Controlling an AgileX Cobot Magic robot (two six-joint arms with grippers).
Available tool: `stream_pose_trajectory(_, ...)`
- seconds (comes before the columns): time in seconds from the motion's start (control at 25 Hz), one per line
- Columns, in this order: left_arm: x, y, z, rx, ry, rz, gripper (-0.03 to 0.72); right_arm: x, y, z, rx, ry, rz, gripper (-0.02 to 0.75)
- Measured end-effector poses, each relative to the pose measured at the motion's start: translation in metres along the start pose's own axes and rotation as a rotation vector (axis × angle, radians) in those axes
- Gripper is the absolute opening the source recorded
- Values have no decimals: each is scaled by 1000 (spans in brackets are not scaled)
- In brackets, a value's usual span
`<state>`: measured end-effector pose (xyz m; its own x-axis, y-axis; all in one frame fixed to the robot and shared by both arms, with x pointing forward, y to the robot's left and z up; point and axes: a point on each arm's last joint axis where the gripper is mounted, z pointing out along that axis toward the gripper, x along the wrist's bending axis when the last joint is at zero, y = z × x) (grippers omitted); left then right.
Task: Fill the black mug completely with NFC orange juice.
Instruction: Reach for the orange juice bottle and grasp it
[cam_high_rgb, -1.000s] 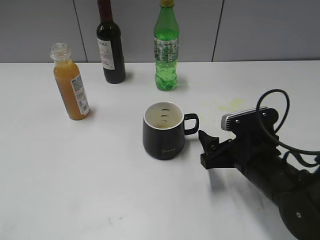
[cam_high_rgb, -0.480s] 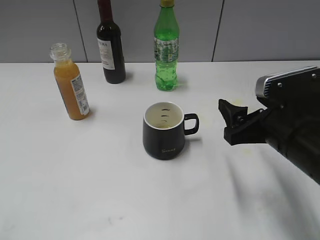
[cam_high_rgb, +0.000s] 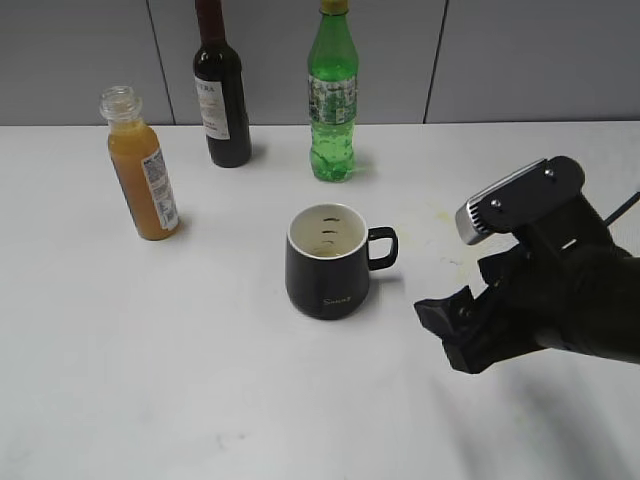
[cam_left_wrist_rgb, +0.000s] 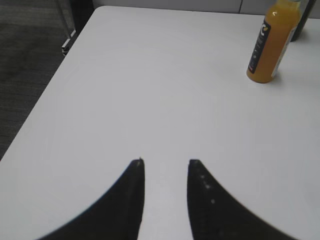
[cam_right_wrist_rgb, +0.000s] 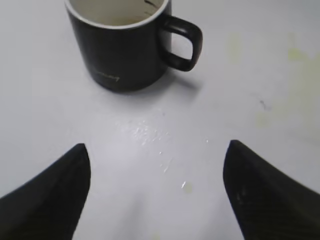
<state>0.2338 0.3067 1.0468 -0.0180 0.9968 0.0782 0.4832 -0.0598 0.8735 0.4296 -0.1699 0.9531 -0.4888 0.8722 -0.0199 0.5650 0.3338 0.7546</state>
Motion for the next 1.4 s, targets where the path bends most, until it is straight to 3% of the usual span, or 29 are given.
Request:
stream_pose_trajectory(0.32, 0, 0, 0, 0, 0, 0, 237, 10, -11, -1, 122, 118, -114, 618)
stream_pose_trajectory(0.52, 0, 0, 0, 0, 0, 1, 237, 18, -15, -7, 312, 217, -200, 614)
stream_pose_trajectory(0.68, 0, 0, 0, 0, 0, 1, 237, 8, -5, -20, 507, 126, -238, 609)
stream_pose_trajectory(0.76, 0, 0, 0, 0, 0, 0, 237, 1, 3, -33, 533, 59, -232, 605)
stream_pose_trajectory(0.92, 0, 0, 0, 0, 0, 0, 237, -6, 14, -68, 440, 8, -228, 596)
stream_pose_trajectory(1.16, 0, 0, 0, 0, 0, 1, 237, -18, 24, -130, 166, -24, -151, 595)
stream_pose_trajectory(1.4, 0, 0, 0, 0, 0, 0, 237, -42, -7, -182, 1, -178, 67, 594)
